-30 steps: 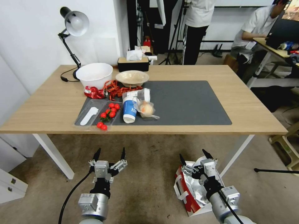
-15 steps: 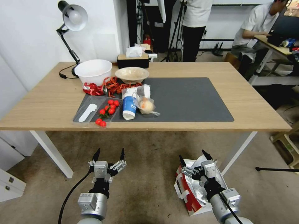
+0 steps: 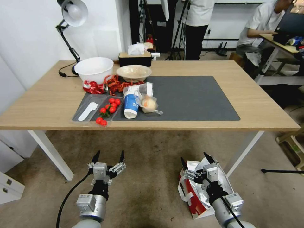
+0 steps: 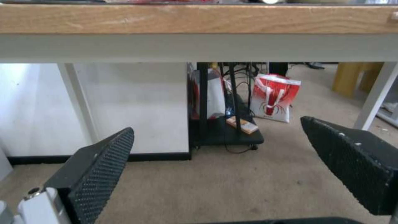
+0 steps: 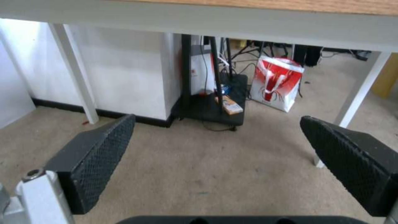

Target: Pick up the food delivery bag from the floor and place it on the table.

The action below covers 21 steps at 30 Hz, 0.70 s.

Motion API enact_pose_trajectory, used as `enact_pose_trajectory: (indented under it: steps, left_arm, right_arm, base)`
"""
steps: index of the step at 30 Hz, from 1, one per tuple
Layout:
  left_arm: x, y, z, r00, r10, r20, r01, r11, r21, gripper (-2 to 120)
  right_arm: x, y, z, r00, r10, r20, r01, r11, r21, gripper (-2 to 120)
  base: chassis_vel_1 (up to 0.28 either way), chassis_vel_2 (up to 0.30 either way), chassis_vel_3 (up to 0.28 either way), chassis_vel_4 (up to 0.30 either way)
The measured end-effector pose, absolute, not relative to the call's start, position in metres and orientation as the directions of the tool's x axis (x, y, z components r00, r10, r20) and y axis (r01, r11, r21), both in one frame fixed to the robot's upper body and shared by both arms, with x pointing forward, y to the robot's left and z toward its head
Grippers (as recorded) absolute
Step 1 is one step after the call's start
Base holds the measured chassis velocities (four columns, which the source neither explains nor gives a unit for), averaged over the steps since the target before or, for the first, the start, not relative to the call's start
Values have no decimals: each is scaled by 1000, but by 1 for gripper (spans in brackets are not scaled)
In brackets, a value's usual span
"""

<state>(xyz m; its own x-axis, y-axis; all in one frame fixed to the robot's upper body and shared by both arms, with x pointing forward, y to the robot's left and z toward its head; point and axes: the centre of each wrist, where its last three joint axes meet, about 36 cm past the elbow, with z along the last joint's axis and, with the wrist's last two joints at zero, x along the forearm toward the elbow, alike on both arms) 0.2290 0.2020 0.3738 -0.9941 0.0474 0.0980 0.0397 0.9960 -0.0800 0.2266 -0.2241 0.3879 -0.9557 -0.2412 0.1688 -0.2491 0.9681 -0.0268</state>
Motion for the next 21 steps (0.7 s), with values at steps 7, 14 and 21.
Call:
enact_pose_trajectory:
  steps: [7, 14, 21]
  left_arm:
    - [229, 201, 374, -994, 48, 101, 39, 995, -90, 100]
    - [229, 199, 373, -993, 49, 104, 39, 995, -97, 100]
    - [229, 200, 375, -994, 46, 101, 36, 995, -97, 100]
  right_arm:
    - [227, -223, 386, -959, -240, 153, -247, 969, -27, 100]
    - [227, -223, 380, -964, -239, 117, -244, 969, -31, 100]
    - [226, -224, 376, -967, -235, 98, -239, 970, -34, 100]
  base:
    - [0, 0, 0, 0]
    - [0, 0, 0, 0]
    - [0, 0, 0, 0]
